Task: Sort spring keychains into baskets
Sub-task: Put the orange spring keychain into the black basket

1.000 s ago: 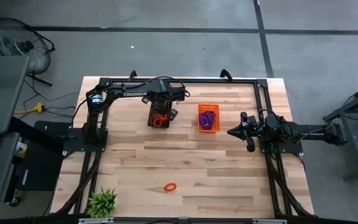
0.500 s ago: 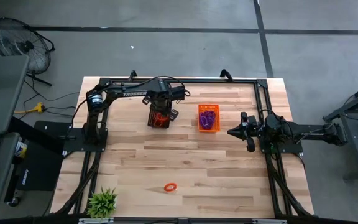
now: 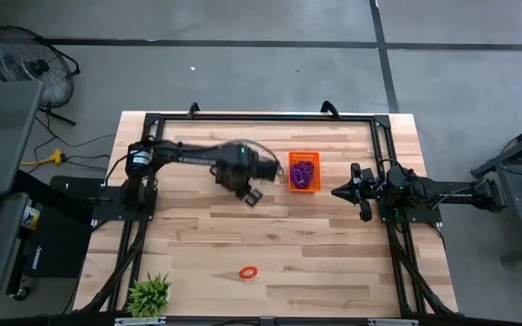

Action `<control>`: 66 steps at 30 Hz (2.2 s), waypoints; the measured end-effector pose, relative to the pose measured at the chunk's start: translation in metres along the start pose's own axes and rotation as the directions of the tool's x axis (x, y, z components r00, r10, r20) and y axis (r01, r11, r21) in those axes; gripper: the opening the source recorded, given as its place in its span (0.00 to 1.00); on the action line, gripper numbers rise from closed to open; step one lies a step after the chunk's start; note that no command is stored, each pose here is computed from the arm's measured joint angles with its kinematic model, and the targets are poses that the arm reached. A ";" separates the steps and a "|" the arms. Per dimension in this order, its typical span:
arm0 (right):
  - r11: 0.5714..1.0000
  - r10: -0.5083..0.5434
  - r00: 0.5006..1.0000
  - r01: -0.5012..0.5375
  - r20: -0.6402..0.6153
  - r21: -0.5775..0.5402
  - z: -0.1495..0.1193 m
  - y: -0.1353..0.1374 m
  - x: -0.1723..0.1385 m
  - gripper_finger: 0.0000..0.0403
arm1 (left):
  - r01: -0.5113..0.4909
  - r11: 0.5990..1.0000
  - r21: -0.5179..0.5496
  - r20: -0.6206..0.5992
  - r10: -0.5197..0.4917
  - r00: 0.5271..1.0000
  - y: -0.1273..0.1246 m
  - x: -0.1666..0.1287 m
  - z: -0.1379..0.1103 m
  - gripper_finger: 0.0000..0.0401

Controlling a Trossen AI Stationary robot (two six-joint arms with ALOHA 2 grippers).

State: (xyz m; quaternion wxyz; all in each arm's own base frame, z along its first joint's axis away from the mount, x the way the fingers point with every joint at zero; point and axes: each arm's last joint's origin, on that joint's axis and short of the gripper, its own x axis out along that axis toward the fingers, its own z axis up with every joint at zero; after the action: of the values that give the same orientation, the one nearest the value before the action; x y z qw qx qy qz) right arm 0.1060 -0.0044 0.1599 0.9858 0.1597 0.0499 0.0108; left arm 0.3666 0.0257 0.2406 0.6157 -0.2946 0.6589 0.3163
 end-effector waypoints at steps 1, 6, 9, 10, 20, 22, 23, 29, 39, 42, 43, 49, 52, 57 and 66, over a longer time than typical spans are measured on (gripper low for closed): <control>1.000 0.000 1.000 0.000 0.000 0.000 0.000 0.000 0.000 0.03 | 0.009 1.000 0.008 0.003 -0.009 1.000 -0.008 0.000 -0.008 0.30; 1.000 0.000 1.000 0.000 0.000 0.000 0.000 0.000 0.000 0.03 | 0.040 0.996 0.078 0.014 -0.041 0.999 -0.046 0.000 -0.053 0.30; 1.000 0.000 1.000 0.000 0.000 0.000 0.000 0.000 0.000 0.03 | 0.093 0.989 0.114 0.045 -0.098 0.994 -0.066 -0.001 -0.076 0.30; 1.000 0.000 1.000 0.000 0.000 0.000 0.000 0.000 0.000 0.03 | 0.116 0.985 0.130 0.060 -0.125 0.990 -0.073 -0.001 -0.082 0.30; 1.000 0.000 1.000 0.000 0.000 0.000 0.000 0.000 0.000 0.03 | 0.170 0.881 0.442 0.105 -0.239 0.965 -0.108 -0.002 -0.140 0.30; 1.000 0.000 1.000 0.000 0.000 0.000 0.000 0.000 0.000 0.03 | 0.170 0.846 0.506 0.110 -0.259 0.960 -0.112 -0.002 -0.148 0.30; 1.000 0.000 1.000 0.000 0.000 0.000 0.000 0.000 0.000 0.03 | 0.166 0.828 0.536 0.116 -0.267 0.957 -0.114 -0.002 -0.151 0.30; 1.000 0.000 1.000 0.000 0.000 0.000 0.000 0.000 0.000 0.03 | 0.141 0.780 0.610 0.139 -0.281 0.950 -0.122 0.001 -0.169 0.30; 1.000 0.000 1.000 0.000 0.000 0.000 0.000 0.000 0.000 0.03 | 0.134 0.797 0.588 0.077 -0.220 0.972 -0.140 0.038 -0.181 0.30; 1.000 0.000 1.000 0.000 0.000 0.000 0.000 0.000 0.000 0.03 | 0.127 0.813 0.568 0.075 -0.205 0.976 -0.143 0.047 -0.179 0.30; 1.000 0.000 1.000 0.000 0.000 0.000 0.000 0.000 0.000 0.03 | 0.126 0.814 0.567 0.076 -0.205 0.976 -0.143 0.047 -0.178 0.30; 1.000 0.000 1.000 0.000 0.001 0.000 0.000 0.000 0.000 0.03 | 0.146 0.813 0.564 0.082 -0.231 0.969 -0.150 0.055 -0.175 0.30; 1.000 0.000 1.000 0.000 0.001 0.000 0.000 0.000 0.000 0.03 | 0.171 0.808 0.564 0.089 -0.265 0.960 -0.152 0.050 -0.174 0.30; 1.000 0.000 1.000 0.000 0.000 0.000 0.000 0.000 0.000 0.03 | 0.154 0.816 0.557 0.115 -0.259 0.959 -0.151 0.051 -0.170 0.30; 1.000 0.000 1.000 0.000 0.000 0.000 0.000 0.000 0.000 0.03 | 0.142 0.829 0.541 0.128 -0.249 0.960 -0.149 0.051 -0.164 0.30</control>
State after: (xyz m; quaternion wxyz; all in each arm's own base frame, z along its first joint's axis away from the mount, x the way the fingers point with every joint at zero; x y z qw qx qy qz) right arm 0.1060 -0.0044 0.1599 0.9859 0.1597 0.0497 0.0109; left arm 0.3766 -0.1955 0.1886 0.7627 -0.1486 0.6237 0.0855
